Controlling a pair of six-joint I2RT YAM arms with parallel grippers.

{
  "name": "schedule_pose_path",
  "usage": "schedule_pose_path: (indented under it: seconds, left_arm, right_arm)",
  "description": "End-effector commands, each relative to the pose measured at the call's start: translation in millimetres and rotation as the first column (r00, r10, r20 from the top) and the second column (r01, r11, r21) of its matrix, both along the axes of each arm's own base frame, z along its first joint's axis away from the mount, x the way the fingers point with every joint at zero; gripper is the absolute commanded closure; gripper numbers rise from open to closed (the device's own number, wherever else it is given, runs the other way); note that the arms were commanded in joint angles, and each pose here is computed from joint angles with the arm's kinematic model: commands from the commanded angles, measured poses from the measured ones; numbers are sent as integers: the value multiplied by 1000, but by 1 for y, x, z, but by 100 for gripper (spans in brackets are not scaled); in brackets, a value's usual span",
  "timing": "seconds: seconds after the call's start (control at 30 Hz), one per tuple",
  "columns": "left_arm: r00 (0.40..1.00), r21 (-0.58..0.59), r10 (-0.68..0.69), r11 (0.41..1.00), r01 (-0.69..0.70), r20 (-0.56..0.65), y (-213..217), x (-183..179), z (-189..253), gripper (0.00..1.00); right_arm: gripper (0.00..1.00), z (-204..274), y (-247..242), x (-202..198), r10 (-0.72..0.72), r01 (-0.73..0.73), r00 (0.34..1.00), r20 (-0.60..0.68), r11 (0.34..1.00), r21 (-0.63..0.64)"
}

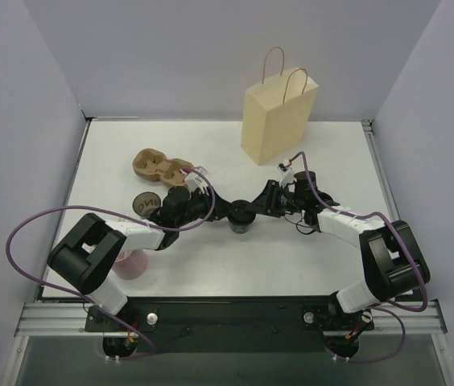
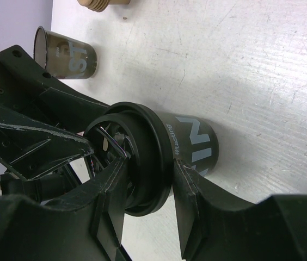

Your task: Pack the takeout coffee

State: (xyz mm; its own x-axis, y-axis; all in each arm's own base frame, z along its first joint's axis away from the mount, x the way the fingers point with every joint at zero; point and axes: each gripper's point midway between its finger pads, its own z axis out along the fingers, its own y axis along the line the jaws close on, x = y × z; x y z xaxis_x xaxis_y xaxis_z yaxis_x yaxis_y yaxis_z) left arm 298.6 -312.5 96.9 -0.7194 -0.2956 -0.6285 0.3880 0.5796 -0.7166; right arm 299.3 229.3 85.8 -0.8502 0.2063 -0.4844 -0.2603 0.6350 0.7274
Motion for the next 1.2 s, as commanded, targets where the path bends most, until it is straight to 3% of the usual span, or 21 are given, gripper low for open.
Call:
schedule_pose_path:
  seconds: [0.0, 0.33, 0.53, 0.7, 0.8, 0.93, 1.1, 1.17]
  left_arm:
    - [892, 446, 50, 877, 176, -450, 86, -106, -169, 66]
    - [876, 443, 80, 882, 159, -475, 92, -107, -176, 75]
    - [872, 492, 112, 856, 159, -477, 97, -108, -184, 65]
    - [877, 500, 115, 852, 155, -467, 98, -107, -182, 63]
    - [882, 495, 96, 853, 166, -462, 94, -107, -176, 55]
    - [891, 505, 93, 848, 163, -443, 93, -105, -165, 55]
    - [888, 483, 75, 858, 175, -454, 91, -109, -164, 78]
    - [883, 470, 71, 865, 176, -463, 89, -111, -167, 82]
  right_arm:
    - [72, -81, -46, -40, -95, 40, 972, -213, 967, -251]
    - [71, -66, -43, -32, -94, 46, 978, -187, 968, -247]
    - [71, -78, -46, -37, -104, 47, 972, -210, 965, -259]
    - [71, -78, -46, -36, -109, 53, 972, -206, 964, -260]
    - [71, -75, -46, -35, -111, 56, 973, -200, 963, -263]
    - [71, -72, -50, -33, -128, 73, 974, -188, 959, -275]
    - [71, -72, -52, -32, -136, 79, 973, -189, 957, -279]
    - [71, -75, -53, -33, -137, 79, 972, -192, 956, -282]
